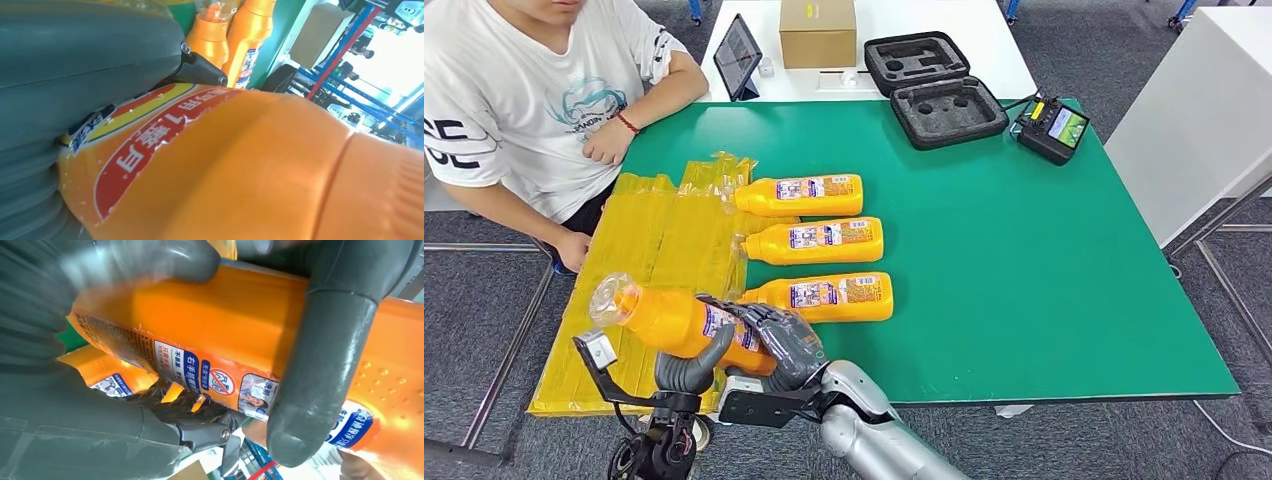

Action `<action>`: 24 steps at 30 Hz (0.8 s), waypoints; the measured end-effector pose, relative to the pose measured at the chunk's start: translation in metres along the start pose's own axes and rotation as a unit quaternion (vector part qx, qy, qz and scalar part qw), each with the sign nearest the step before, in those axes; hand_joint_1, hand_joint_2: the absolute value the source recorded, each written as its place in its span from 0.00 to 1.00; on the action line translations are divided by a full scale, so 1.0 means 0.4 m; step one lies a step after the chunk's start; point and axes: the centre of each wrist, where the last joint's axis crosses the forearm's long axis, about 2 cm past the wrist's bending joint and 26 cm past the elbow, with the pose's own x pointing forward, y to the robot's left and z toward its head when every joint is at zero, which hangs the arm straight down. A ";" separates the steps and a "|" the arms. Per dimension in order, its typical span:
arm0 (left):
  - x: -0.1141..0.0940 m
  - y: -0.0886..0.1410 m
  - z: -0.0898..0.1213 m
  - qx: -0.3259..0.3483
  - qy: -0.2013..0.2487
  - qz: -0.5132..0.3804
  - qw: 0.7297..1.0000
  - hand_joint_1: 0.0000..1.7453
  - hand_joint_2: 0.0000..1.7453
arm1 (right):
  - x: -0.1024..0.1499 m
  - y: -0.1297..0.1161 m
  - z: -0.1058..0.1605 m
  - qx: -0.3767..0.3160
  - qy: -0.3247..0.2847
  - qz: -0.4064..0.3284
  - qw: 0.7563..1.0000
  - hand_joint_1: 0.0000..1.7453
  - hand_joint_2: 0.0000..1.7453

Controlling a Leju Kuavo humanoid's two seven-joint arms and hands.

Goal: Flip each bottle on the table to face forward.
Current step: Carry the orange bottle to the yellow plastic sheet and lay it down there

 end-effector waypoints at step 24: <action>0.064 -0.022 -0.107 0.032 -0.173 -0.223 0.959 1.00 1.00 | 0.109 -0.097 0.067 -0.289 -0.118 -0.024 0.950 0.00 0.00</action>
